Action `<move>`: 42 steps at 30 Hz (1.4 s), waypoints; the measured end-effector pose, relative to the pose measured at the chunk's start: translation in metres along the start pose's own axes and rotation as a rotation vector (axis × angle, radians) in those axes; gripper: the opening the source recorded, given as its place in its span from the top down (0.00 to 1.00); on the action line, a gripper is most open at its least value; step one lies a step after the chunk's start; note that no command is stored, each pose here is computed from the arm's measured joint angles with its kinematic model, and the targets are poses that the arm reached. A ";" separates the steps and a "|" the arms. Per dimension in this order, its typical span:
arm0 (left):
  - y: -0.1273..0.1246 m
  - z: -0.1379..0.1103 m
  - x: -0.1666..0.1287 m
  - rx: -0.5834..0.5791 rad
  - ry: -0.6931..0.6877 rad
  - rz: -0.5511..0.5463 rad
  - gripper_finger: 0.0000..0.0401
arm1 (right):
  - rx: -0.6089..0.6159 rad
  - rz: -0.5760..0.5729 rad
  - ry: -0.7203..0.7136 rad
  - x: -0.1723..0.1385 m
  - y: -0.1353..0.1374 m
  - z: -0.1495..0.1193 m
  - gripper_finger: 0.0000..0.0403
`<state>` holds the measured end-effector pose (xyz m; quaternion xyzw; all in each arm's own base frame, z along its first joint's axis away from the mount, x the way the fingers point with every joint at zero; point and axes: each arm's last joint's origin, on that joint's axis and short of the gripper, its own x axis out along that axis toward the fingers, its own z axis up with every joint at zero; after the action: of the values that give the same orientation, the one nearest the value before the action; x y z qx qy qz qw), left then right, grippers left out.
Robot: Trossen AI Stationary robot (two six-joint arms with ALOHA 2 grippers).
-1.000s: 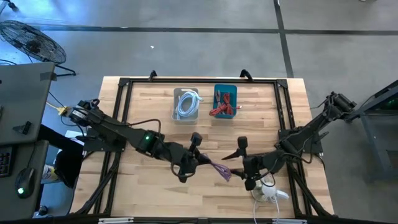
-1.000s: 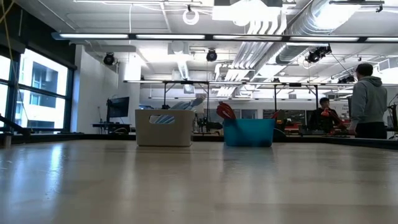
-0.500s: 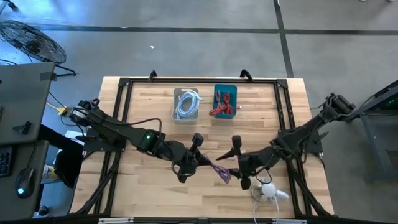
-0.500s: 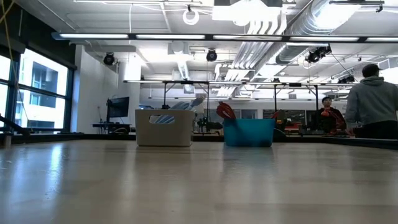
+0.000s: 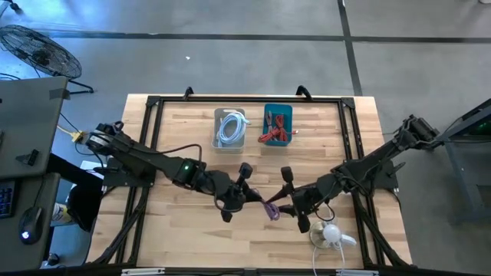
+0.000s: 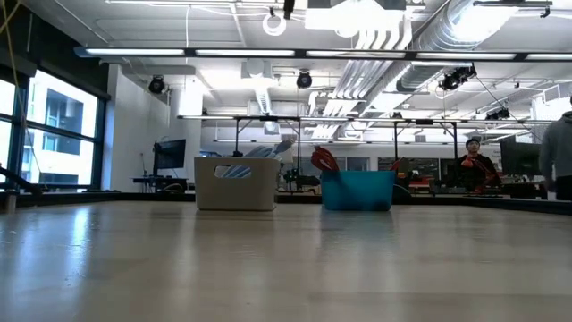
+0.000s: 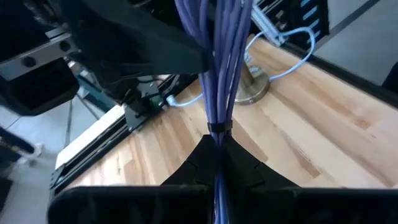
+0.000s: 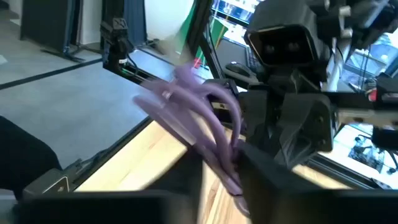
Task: Pick & Place USB Port
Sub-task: Put the violet charger cable into the blue bin
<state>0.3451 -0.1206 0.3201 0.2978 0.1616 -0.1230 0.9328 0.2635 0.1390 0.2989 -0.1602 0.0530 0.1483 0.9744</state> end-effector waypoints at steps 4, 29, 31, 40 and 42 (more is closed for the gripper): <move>0.005 -0.005 0.002 -0.011 -0.030 -0.030 1.00 | 0.012 0.036 -0.014 0.001 -0.004 -0.001 0.95; 0.022 0.008 -0.030 0.012 -0.090 -0.003 0.88 | 0.030 -0.319 0.093 -0.026 -0.017 0.008 0.98; 0.025 0.010 -0.039 0.024 -0.093 -0.003 0.88 | 0.040 -0.391 0.113 -0.033 -0.022 0.010 0.98; 0.021 0.014 -0.085 0.125 0.055 0.085 0.88 | 0.218 -0.571 0.222 -0.055 -0.071 -0.005 0.98; 0.018 0.014 -0.092 0.136 0.077 0.091 0.88 | 0.262 -0.595 0.236 -0.058 -0.087 -0.011 0.98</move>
<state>0.2700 -0.1022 0.3751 0.3719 0.1749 -0.0796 0.9081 0.2346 0.0415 0.3234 -0.0584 0.1351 -0.1698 0.9744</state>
